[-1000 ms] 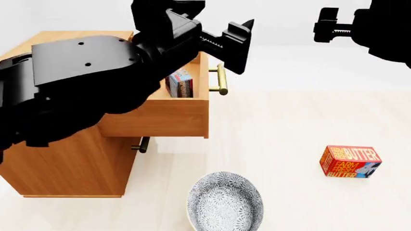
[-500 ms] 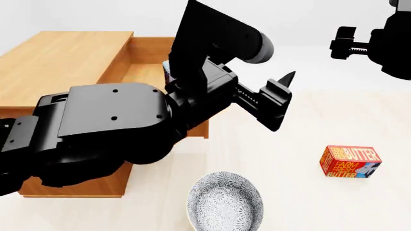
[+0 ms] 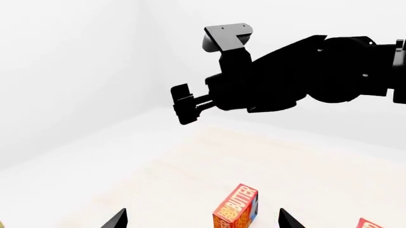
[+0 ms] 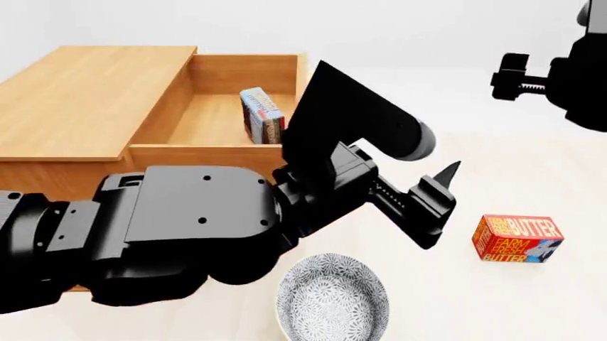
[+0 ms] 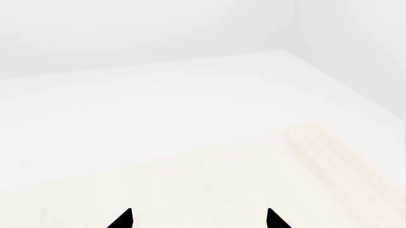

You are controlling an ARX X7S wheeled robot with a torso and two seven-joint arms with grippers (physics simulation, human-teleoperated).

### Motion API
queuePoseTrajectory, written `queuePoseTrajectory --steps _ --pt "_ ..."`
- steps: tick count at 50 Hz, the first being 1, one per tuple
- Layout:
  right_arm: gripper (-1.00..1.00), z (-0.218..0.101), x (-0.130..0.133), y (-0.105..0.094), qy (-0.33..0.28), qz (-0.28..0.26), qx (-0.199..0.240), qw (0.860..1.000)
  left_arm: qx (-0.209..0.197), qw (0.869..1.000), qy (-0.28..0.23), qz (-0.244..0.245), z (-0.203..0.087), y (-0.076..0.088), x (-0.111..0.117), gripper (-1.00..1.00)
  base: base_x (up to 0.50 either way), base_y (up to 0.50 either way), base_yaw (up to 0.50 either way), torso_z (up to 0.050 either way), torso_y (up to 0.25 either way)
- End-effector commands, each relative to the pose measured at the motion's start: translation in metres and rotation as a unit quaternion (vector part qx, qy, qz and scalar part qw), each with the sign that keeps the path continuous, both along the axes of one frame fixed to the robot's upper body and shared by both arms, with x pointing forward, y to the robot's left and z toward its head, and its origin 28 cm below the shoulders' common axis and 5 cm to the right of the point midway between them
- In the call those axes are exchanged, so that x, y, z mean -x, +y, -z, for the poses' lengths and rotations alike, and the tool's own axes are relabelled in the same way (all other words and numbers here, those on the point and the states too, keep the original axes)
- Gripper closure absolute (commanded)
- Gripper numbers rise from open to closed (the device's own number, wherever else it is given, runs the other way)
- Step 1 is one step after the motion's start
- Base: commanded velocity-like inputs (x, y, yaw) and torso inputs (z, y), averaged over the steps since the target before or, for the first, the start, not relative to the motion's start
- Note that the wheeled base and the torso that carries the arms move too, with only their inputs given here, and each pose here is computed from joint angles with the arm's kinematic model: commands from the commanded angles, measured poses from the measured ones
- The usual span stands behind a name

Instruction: Put the chocolate pudding in the top drawer of the cabinet and close it.

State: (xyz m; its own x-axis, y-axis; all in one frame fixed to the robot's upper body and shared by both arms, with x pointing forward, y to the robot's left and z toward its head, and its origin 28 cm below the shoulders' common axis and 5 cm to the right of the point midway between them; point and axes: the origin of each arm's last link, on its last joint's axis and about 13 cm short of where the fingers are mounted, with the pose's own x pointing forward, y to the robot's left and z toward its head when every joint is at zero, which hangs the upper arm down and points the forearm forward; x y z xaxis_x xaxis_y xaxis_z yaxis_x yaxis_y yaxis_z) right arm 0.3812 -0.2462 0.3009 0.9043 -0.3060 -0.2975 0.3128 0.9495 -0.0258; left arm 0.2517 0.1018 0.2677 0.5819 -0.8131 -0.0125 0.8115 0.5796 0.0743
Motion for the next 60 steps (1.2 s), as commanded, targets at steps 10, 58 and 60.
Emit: queuePoseTrajectory --steps 10,58,60 --pt "-1.00 0.006 -0.002 0.000 0.007 0.003 0.000 1.000 -0.012 1.000 0.022 0.002 0.021 -0.008 -0.006 -1.00 0.00 0.00 0.00 0.000 0.000" --pt "-1.00 0.010 0.006 -0.006 0.011 0.011 -0.001 1.000 -0.045 0.990 0.066 -0.117 0.055 -0.036 -0.060 -1.00 0.00 0.00 0.00 0.000 0.000" --pt "-1.00 0.010 0.007 -0.006 0.011 0.012 -0.001 1.000 -0.048 0.989 0.067 -0.120 0.057 -0.037 -0.061 -1.00 0.00 0.00 0.00 0.000 0.000"
